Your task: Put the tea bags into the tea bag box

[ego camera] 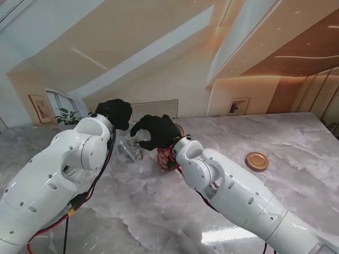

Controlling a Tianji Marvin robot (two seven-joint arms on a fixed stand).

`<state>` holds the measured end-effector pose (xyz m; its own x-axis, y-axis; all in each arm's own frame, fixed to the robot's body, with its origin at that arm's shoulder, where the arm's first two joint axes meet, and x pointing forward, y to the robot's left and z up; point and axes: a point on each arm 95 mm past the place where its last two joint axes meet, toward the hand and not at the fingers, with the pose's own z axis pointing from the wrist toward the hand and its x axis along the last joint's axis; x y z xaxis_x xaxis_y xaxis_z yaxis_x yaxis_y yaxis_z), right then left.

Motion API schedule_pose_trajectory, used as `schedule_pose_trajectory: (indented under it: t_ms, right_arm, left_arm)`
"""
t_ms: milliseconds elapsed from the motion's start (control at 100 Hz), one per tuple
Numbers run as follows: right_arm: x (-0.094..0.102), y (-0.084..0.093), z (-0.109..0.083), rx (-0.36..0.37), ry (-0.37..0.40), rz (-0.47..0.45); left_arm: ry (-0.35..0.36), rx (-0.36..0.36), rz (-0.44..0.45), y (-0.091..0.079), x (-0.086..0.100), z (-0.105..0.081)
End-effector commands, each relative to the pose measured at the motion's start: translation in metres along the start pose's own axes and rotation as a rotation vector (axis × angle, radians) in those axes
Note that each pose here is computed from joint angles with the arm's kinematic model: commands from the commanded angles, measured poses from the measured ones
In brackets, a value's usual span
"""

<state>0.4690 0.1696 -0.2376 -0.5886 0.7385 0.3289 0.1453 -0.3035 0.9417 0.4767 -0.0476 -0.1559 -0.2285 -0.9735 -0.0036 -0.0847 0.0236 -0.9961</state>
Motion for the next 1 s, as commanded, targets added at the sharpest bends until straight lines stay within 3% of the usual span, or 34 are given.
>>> schedule_pose_trajectory:
  t_ms: [0,390,660,990]
  right_arm:
    - [0.002,0.000,0.002,0.009,0.003,-0.019]
    - [0.005,0.004,0.009,0.038,0.009,-0.115]
    - [0.004,0.002,0.009,0.111,0.006,-0.195]
    - [0.003,0.003,0.014,0.122,-0.005,-0.285]
  left_arm:
    - [0.009,-0.005,-0.019,-0.002,0.004,-0.002]
    - [0.016,0.014,-0.077,-0.012,0.007,-0.007]
    - [0.021,0.027,-0.092,-0.017,0.011,-0.007]
    - [0.026,0.034,-0.112,-0.022,0.013,-0.008]
